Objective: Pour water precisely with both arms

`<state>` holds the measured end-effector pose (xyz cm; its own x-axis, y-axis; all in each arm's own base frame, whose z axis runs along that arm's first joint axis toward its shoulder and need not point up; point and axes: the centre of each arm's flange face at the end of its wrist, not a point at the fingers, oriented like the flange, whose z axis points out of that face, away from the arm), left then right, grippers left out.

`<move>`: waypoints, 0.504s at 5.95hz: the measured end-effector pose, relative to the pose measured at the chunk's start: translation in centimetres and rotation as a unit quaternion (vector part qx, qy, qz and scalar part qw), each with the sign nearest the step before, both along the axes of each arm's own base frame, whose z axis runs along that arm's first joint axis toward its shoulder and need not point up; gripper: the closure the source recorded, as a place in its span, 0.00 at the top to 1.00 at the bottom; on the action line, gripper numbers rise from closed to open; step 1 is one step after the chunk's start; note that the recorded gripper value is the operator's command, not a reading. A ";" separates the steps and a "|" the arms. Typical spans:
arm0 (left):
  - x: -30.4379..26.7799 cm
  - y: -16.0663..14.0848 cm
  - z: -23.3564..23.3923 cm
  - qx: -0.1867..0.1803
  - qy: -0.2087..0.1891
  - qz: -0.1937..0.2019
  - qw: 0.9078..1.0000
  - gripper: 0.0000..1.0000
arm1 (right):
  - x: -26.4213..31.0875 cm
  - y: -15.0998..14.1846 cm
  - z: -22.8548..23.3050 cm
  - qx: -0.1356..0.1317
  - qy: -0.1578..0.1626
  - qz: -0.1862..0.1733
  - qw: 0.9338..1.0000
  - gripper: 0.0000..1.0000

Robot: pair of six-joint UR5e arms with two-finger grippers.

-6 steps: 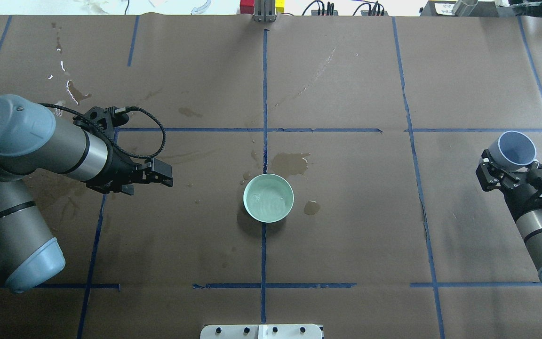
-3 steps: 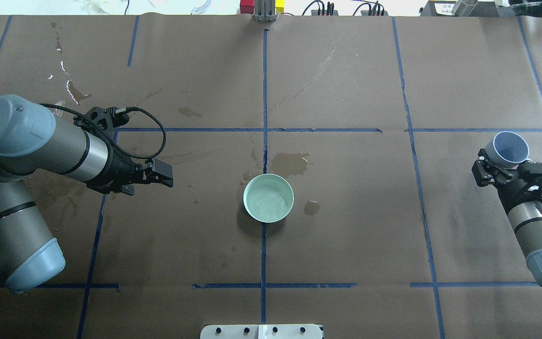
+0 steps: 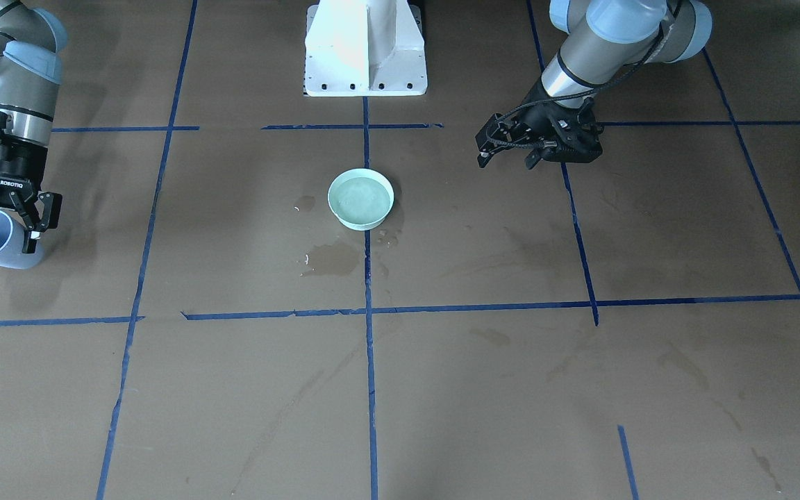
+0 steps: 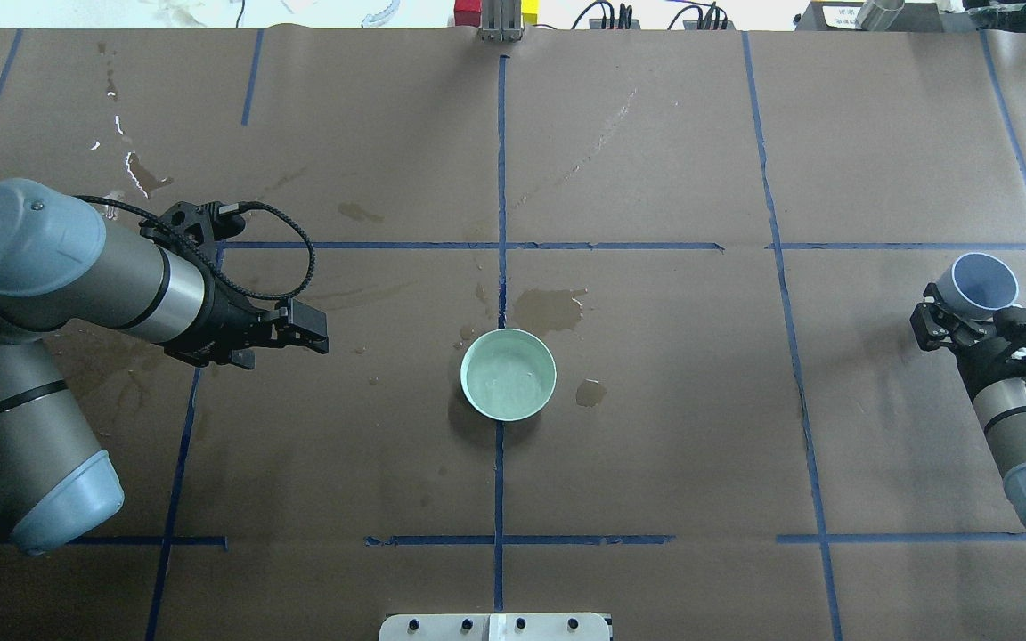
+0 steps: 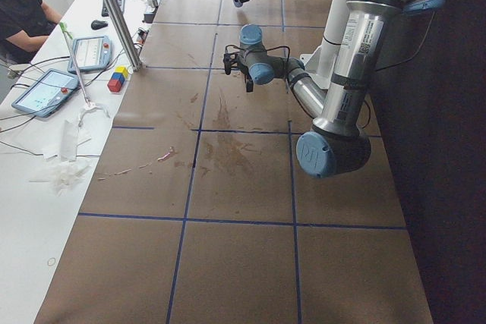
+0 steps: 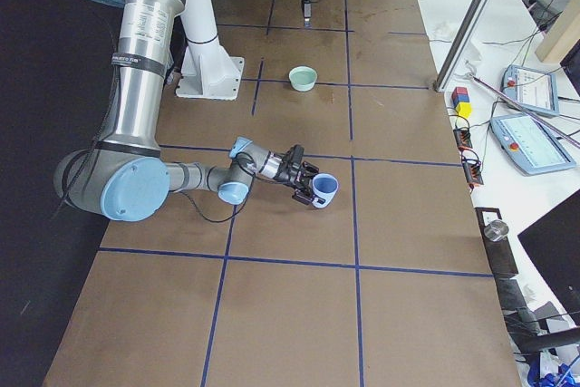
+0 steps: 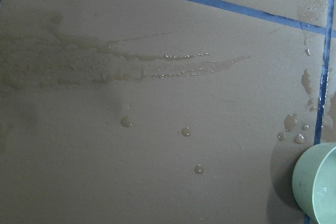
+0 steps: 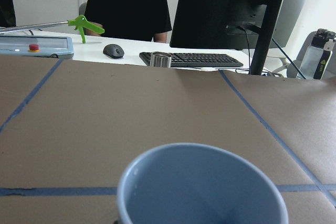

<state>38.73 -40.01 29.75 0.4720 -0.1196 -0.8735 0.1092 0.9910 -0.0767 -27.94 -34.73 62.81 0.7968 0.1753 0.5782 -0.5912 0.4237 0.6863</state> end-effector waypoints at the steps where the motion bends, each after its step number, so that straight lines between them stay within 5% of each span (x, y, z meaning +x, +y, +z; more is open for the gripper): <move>1: 0.0 0.0 0.0 0.000 0.000 0.000 1.000 1.00 | 0.1 0.0 0.6 -0.005 -0.006 0.004 1.000 0.28; 2: 0.0 0.0 0.0 0.000 0.000 0.000 1.000 1.00 | 0.1 0.0 0.8 -0.007 -0.007 0.006 1.000 0.99; 3: -0.1 0.0 0.0 0.000 0.000 0.000 1.000 1.00 | 0.1 0.0 1.1 -0.009 -0.007 0.007 1.000 1.00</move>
<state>38.68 -40.00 29.73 0.4719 -0.1199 -0.8735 0.1098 0.9910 -0.0767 -27.79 -34.77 63.88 0.7857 0.1967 0.5865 -0.6072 0.4265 0.6704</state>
